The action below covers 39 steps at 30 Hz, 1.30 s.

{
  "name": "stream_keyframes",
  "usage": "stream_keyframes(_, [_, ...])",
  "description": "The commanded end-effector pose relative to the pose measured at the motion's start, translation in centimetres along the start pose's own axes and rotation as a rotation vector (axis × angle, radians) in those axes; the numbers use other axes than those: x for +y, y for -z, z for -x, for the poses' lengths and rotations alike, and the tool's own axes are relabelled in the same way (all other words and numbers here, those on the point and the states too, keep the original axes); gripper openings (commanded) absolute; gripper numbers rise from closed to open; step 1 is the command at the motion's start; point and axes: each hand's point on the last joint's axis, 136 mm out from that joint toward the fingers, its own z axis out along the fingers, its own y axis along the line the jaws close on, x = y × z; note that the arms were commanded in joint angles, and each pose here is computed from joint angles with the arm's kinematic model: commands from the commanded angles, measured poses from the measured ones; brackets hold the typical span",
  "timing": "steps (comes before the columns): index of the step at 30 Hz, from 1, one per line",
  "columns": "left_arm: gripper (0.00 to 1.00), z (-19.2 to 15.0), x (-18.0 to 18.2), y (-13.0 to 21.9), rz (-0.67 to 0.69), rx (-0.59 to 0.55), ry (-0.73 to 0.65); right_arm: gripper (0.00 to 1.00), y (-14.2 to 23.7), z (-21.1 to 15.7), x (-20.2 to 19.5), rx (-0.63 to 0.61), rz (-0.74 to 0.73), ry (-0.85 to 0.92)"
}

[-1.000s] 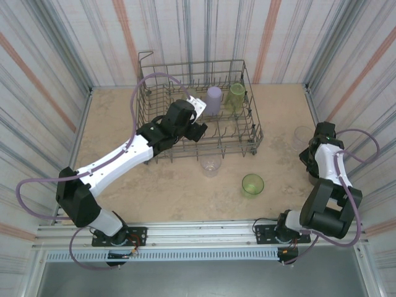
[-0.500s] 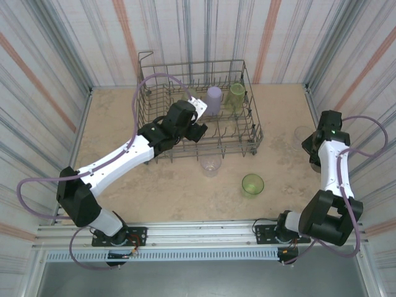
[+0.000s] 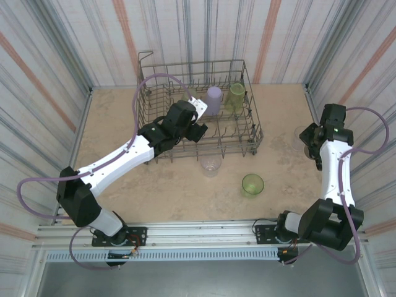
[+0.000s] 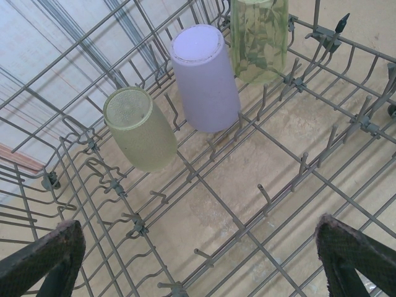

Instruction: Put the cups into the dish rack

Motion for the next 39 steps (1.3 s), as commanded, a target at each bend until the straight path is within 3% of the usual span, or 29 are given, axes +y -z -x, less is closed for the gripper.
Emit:
stream_keyframes(1, [0.99, 1.0, 0.7, 1.2, 0.019, -0.023, -0.008, 0.0, 2.7, 2.1, 3.2, -0.097, 0.152, 0.035])
stream_keyframes(18, [0.99, 1.2, 1.1, 1.5, 0.034, -0.032, -0.016, 0.0, 3.9, 3.2, 9.8, -0.072, 0.501, -0.001])
stream_keyframes(29, [0.99, 1.0, 1.7, 1.4, 0.042, -0.024, -0.004, 0.0, 6.1, 4.7, 14.5, -0.108, 0.685, 0.064])
stream_keyframes(39, [0.99, 1.0, 3.2, 1.5, 0.007, -0.019, 0.101, 0.0, 7.9, 5.4, 19.4, -0.13, 0.8, 0.18])
